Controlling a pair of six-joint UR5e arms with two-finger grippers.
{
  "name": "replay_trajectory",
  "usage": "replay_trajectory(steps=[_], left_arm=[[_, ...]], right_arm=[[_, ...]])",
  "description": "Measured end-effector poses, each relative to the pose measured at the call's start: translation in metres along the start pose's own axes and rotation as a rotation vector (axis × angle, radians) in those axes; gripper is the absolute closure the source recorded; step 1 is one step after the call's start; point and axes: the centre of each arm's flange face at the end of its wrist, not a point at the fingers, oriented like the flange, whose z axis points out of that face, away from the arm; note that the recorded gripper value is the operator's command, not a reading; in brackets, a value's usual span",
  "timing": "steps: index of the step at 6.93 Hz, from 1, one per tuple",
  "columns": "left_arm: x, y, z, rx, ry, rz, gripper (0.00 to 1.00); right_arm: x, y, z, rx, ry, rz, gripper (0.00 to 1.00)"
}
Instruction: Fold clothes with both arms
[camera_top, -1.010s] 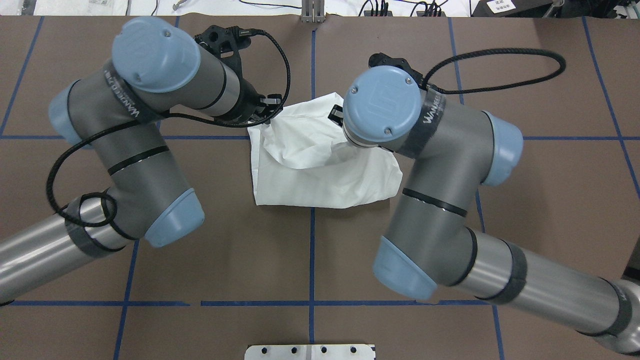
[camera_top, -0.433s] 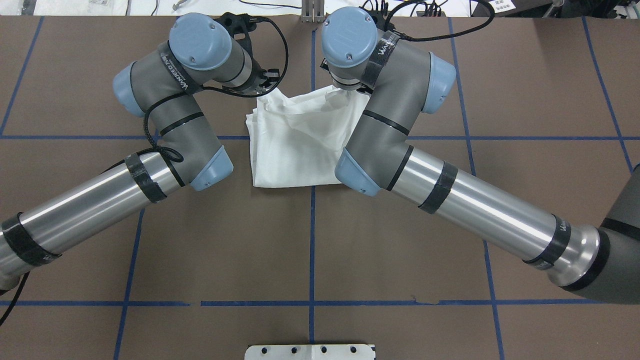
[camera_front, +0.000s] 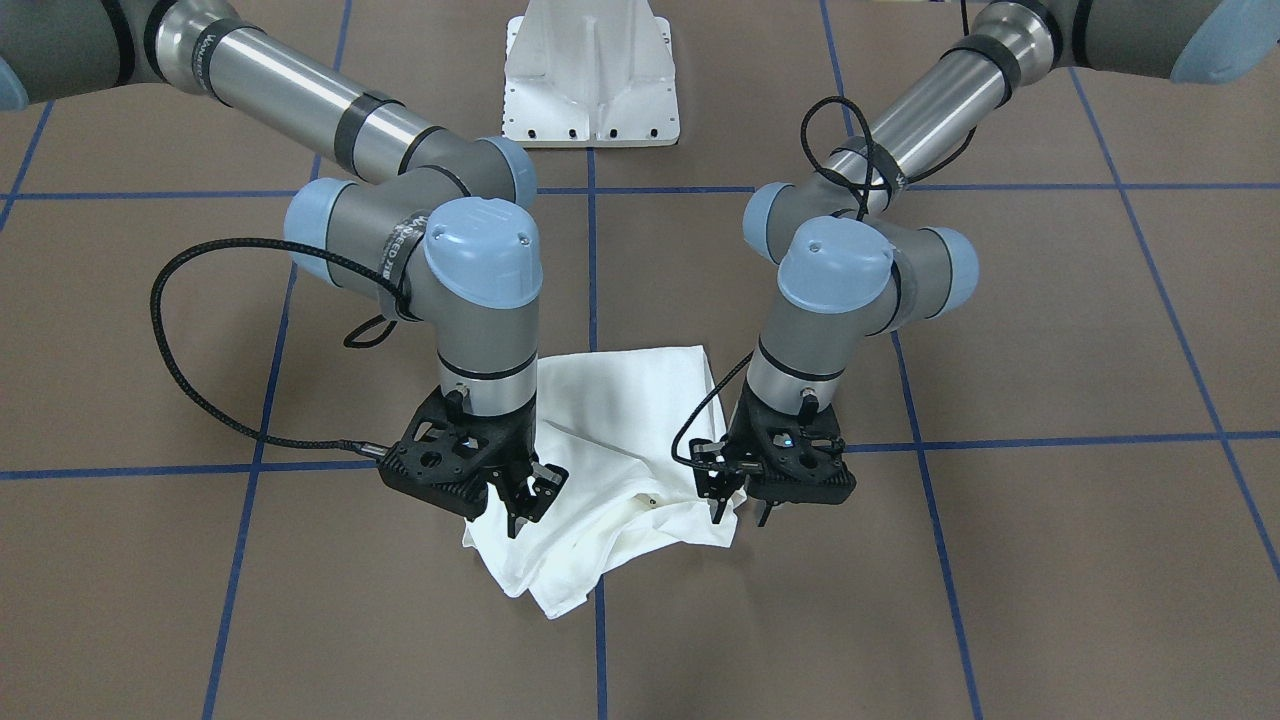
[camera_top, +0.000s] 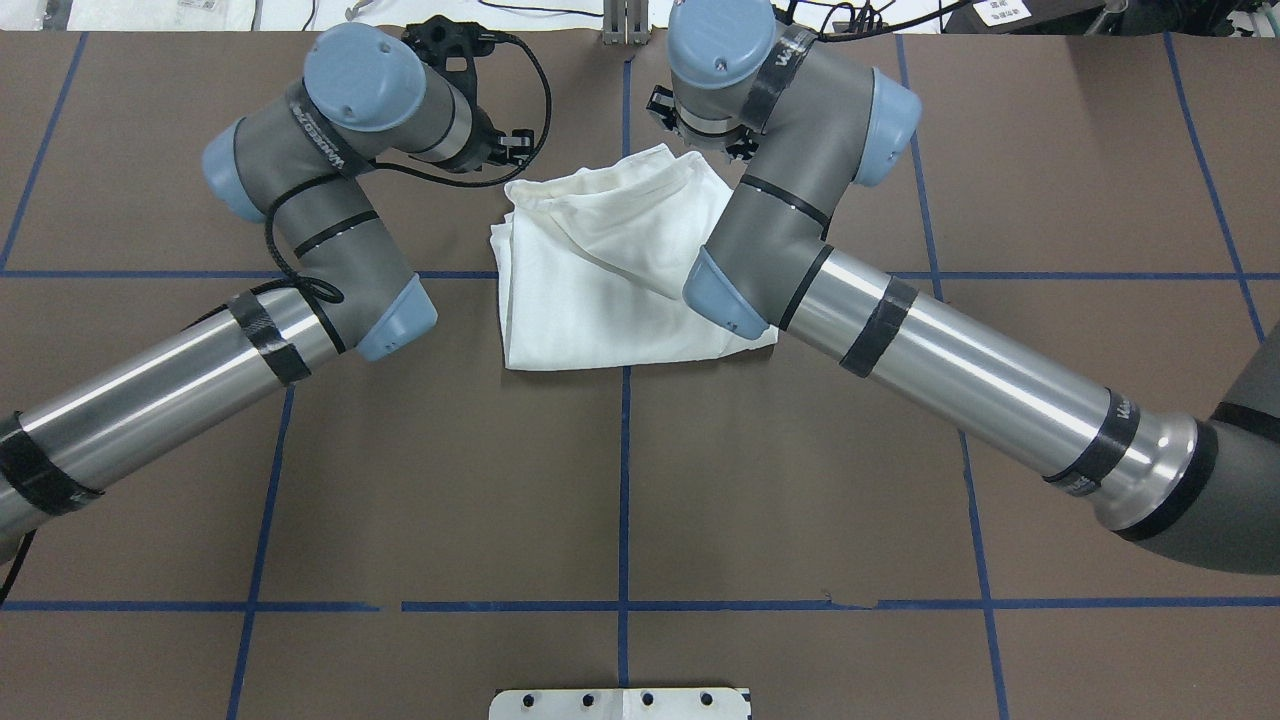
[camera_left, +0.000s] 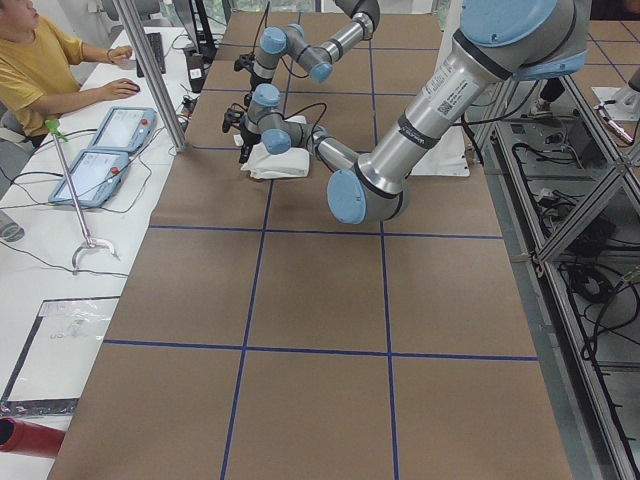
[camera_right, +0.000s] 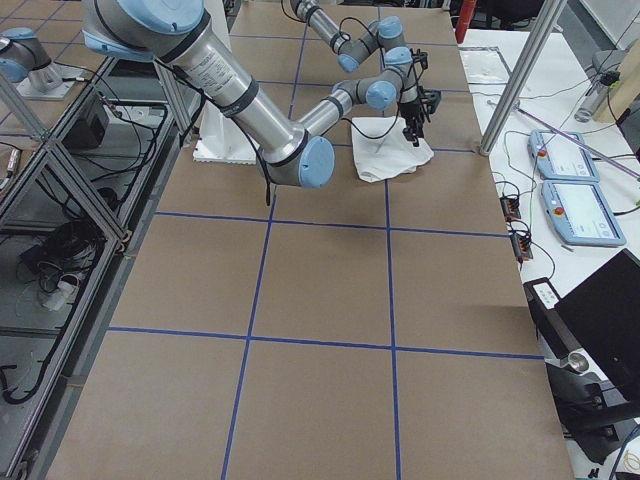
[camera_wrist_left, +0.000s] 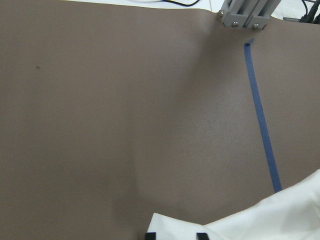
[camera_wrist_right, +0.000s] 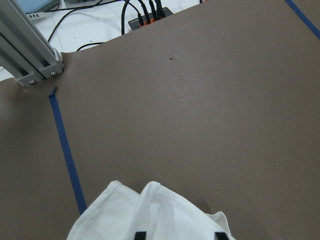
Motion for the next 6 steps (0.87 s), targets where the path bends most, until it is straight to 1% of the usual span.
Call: replay_trajectory(steps=[1, 2, 3, 4, 5, 6], left_arm=[[-0.037, -0.007, -0.022, -0.017, 0.024, 0.069, 0.0], [-0.086, -0.007, -0.05, -0.029, 0.033, 0.145, 0.0], [-0.134, -0.009, -0.079, -0.04, 0.013, 0.228, 0.0], [-0.181, -0.016, -0.113, -0.055, -0.037, 0.333, 0.0], [-0.231, -0.028, -0.148, -0.084, -0.094, 0.434, 0.0], [-0.296, -0.04, -0.184, -0.123, -0.138, 0.523, 0.0]], right_arm=[[0.01, -0.029, -0.01, -0.046, -0.009, -0.044, 0.0], [0.033, -0.059, -0.021, -0.089, -0.016, -0.09, 0.0], [0.075, -0.087, -0.031, -0.126, -0.02, -0.149, 0.0], [0.135, -0.118, -0.044, -0.158, -0.016, -0.233, 0.0], [0.204, -0.152, -0.057, -0.187, -0.01, -0.322, 0.0], [0.286, -0.187, -0.065, -0.215, -0.007, -0.419, 0.0]])
